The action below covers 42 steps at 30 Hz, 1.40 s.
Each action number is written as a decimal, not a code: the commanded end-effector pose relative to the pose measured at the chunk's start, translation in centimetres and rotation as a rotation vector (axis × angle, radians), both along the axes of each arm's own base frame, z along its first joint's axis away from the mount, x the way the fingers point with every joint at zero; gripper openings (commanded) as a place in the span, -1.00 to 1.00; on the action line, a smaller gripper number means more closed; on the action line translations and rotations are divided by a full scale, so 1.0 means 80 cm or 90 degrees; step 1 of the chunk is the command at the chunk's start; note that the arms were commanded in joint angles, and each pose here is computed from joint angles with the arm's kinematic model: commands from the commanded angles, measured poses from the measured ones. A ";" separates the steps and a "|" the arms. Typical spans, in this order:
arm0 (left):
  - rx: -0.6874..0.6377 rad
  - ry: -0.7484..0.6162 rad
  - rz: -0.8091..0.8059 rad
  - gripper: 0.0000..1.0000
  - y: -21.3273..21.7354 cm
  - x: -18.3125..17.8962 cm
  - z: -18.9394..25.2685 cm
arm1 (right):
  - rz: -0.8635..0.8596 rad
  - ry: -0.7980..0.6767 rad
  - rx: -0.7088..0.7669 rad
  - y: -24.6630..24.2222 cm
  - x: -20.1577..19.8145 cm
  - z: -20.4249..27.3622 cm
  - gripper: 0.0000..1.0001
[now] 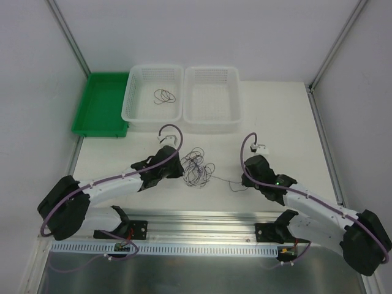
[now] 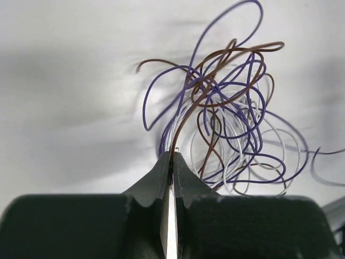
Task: Untangle the cables
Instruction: Untie the cable.
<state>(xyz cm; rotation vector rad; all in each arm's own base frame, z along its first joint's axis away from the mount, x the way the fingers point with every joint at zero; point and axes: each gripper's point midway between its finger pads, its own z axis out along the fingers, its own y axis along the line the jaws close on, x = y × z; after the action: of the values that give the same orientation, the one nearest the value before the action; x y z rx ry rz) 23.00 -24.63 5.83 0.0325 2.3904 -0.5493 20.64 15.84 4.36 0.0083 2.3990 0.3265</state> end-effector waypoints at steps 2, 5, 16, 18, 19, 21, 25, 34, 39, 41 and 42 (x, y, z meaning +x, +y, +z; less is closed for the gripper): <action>0.031 -0.036 0.089 -1.00 0.069 0.009 0.013 | -0.088 -0.053 -0.115 -0.075 0.005 0.039 -0.99; 0.042 -0.067 0.112 -1.00 0.096 0.009 0.034 | -0.106 -0.093 -0.112 -0.093 0.005 0.070 -0.99; 0.124 -0.070 0.183 -1.00 0.163 0.005 0.036 | -0.135 -0.202 -0.076 -0.120 0.001 0.172 -0.99; 0.139 -0.049 0.223 -1.00 0.184 0.002 0.023 | -0.152 -0.231 -0.072 -0.131 0.000 0.200 -0.99; 0.144 -0.045 0.237 -1.00 0.192 0.002 0.019 | -0.163 -0.239 -0.093 -0.143 -0.003 0.207 -0.99; 0.154 -0.030 0.269 -1.00 0.212 0.002 0.010 | -0.180 -0.280 -0.079 -0.155 -0.008 0.248 -0.99; 0.151 -0.011 0.297 -1.00 0.229 0.001 0.004 | -0.192 -0.332 -0.096 -0.182 -0.024 0.312 -0.99; 0.118 -0.011 0.294 -1.00 0.222 0.006 0.018 | -0.134 -0.355 -0.067 -0.167 -0.028 0.356 -0.99; 0.083 0.017 0.216 -0.82 0.192 0.004 0.022 | -0.097 -0.292 -0.074 -0.136 -0.009 0.305 -0.99; 0.052 0.018 0.180 -0.66 0.177 0.002 0.031 | -0.089 -0.273 -0.083 -0.128 -0.002 0.287 -0.99; 0.042 0.014 0.170 -0.57 0.173 0.001 0.036 | -0.087 -0.274 -0.081 -0.125 0.001 0.285 -0.99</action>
<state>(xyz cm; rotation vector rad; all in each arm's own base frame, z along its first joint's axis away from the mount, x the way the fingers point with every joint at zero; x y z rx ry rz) 22.76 -8.94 6.58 -0.3306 2.3952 -0.2094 19.91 4.59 28.12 0.0633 1.9562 0.0702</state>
